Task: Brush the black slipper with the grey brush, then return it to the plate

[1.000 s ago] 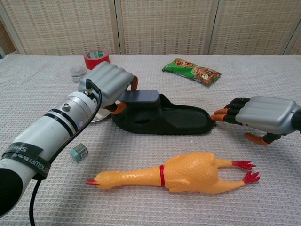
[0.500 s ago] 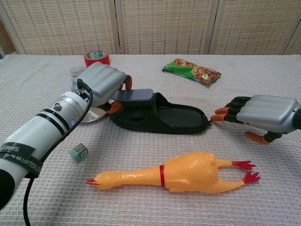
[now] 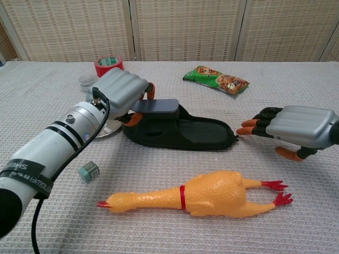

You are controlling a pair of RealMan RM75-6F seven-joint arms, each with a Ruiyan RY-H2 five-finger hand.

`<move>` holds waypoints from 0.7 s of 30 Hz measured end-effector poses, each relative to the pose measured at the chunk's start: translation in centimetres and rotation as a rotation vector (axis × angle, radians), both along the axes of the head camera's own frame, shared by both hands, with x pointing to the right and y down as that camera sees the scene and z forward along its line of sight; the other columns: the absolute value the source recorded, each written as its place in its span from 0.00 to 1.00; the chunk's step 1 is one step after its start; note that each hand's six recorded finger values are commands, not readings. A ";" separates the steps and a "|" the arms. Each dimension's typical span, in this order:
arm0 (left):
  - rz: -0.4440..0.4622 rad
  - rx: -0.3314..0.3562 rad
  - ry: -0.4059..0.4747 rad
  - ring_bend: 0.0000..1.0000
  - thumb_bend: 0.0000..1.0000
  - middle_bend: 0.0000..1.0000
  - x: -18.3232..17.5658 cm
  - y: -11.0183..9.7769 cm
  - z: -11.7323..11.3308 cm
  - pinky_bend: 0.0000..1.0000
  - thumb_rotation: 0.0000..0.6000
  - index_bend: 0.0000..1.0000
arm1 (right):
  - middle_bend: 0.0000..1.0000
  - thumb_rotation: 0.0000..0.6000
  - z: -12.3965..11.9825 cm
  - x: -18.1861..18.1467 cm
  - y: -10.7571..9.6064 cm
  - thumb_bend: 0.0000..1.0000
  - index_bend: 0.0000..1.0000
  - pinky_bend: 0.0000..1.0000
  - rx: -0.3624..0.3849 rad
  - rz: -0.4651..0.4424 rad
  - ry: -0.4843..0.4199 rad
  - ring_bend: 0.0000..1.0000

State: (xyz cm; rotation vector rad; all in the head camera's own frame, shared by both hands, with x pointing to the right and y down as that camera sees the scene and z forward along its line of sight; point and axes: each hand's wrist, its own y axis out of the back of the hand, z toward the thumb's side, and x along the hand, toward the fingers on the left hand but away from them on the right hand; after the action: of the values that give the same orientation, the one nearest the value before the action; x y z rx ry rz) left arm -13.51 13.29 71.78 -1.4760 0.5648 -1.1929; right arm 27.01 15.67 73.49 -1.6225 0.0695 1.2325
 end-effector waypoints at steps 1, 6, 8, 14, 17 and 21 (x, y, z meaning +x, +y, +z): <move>-0.008 0.002 -0.007 0.87 0.69 0.89 -0.4 -0.2 0.1 1.00 1.00 0.77 | 0.00 1.00 0.0 0.0 0.0 0.55 0.04 0.00 0.001 0.000 0.000 0.00; -0.024 -0.003 -0.026 0.87 0.69 0.89 -1.5 -0.7 0.5 1.00 1.00 0.77 | 0.00 1.00 0.0 0.0 -0.1 0.55 0.04 0.00 0.002 -0.001 0.003 0.00; -0.027 -0.009 -0.031 0.87 0.69 0.89 -1.8 -0.8 0.7 1.00 1.00 0.77 | 0.00 1.00 0.1 0.0 -0.1 0.55 0.04 0.00 0.002 0.001 0.004 0.00; -0.028 -0.014 -0.026 0.87 0.69 0.89 -1.9 -0.8 0.9 1.00 1.00 0.77 | 0.00 1.00 -0.1 -0.1 -0.2 0.55 0.04 0.00 0.005 0.003 -0.002 0.00; -0.017 -0.014 -0.013 0.87 0.69 0.89 -1.4 -0.6 0.6 1.00 1.00 0.77 | 0.00 1.00 -0.2 -0.2 -0.2 0.55 0.02 0.00 0.002 0.011 -0.013 0.00; -0.001 -0.009 0.000 0.87 0.69 0.89 -0.9 -0.2 0.2 1.00 1.00 0.77 | 0.00 1.00 -0.4 -0.4 -0.2 0.55 0.00 0.00 -0.020 0.039 -0.043 0.00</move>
State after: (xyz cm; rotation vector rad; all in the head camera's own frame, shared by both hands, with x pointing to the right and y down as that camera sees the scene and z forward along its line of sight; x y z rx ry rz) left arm -14.38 13.09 71.94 -1.4840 0.5612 -1.1979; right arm 26.65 15.44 73.08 -1.6736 0.0234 1.2297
